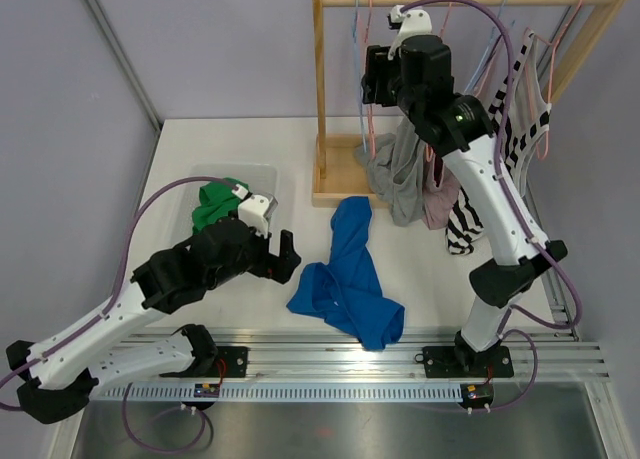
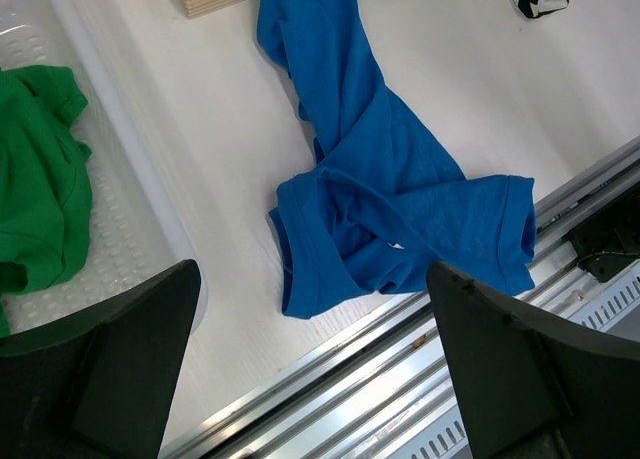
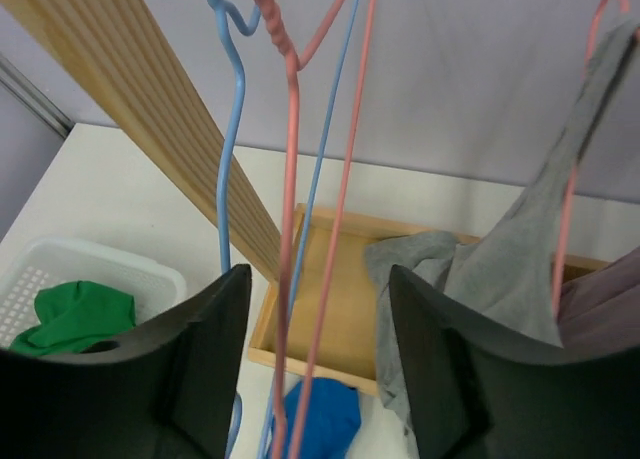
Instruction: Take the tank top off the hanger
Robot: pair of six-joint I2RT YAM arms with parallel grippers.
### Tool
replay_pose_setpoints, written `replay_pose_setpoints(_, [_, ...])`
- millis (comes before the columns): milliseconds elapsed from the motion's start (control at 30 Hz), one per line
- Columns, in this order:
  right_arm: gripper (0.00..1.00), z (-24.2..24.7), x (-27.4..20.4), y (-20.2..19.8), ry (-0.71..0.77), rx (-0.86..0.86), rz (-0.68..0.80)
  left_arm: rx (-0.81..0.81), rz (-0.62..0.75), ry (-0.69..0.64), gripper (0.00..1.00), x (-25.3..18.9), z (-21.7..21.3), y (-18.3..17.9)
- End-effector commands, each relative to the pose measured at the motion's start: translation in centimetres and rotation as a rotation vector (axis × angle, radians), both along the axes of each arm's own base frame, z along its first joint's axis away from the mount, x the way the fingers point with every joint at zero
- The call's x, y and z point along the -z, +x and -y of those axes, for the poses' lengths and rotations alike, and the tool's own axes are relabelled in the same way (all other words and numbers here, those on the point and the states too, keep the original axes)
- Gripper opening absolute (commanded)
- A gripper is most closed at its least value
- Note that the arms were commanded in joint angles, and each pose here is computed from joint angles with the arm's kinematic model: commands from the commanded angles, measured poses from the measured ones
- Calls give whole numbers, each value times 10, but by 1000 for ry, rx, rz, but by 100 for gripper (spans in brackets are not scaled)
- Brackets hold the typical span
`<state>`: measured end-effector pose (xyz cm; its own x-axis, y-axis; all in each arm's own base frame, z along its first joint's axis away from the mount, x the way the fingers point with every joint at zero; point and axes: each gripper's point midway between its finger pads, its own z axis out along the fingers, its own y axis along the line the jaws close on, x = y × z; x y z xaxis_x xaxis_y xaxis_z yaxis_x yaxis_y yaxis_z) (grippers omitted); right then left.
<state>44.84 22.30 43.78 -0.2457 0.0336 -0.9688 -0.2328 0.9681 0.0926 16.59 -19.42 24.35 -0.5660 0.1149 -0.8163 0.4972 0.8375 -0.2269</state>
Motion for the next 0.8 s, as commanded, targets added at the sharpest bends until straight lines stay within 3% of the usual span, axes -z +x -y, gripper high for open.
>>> replay_pose_setpoints(0, [67, 24, -77, -45, 82, -3, 168, -7, 21, -55, 99, -10, 16, 10])
replay_pose_setpoints(133, [81, 40, -93, -73, 103, -12, 194, -19, 5, -61, 99, -5, 30, 17])
replay_pose_setpoints(200, [99, 46, -95, -93, 109, -39, 201, -30, -5, -59, 99, 0, 36, 20])
replay_pose_setpoints(267, [99, 43, -76, -103, 102, -85, 169, -34, -20, -45, 99, 8, 47, 23])
replay_pose_setpoints(333, [100, 50, -89, -131, 161, -131, 222, -33, -33, -17, 99, 20, 57, 27])
replay_pose_setpoints(367, [99, 38, -61, -137, 154, -202, 171, -31, -41, -10, 99, 25, 61, 27])
replay_pose_setpoints(400, [100, 46, -79, -161, 208, -232, 237, -24, -41, -12, 99, 28, 68, 29])
replay_pose_setpoints(567, [99, 54, -51, -223, 290, -358, 222, 22, -100, 66, 99, 69, 98, 33])
replay_pose_setpoints(767, [100, 73, -20, -276, 325, -416, 187, 61, -162, 114, 99, 112, 128, 35])
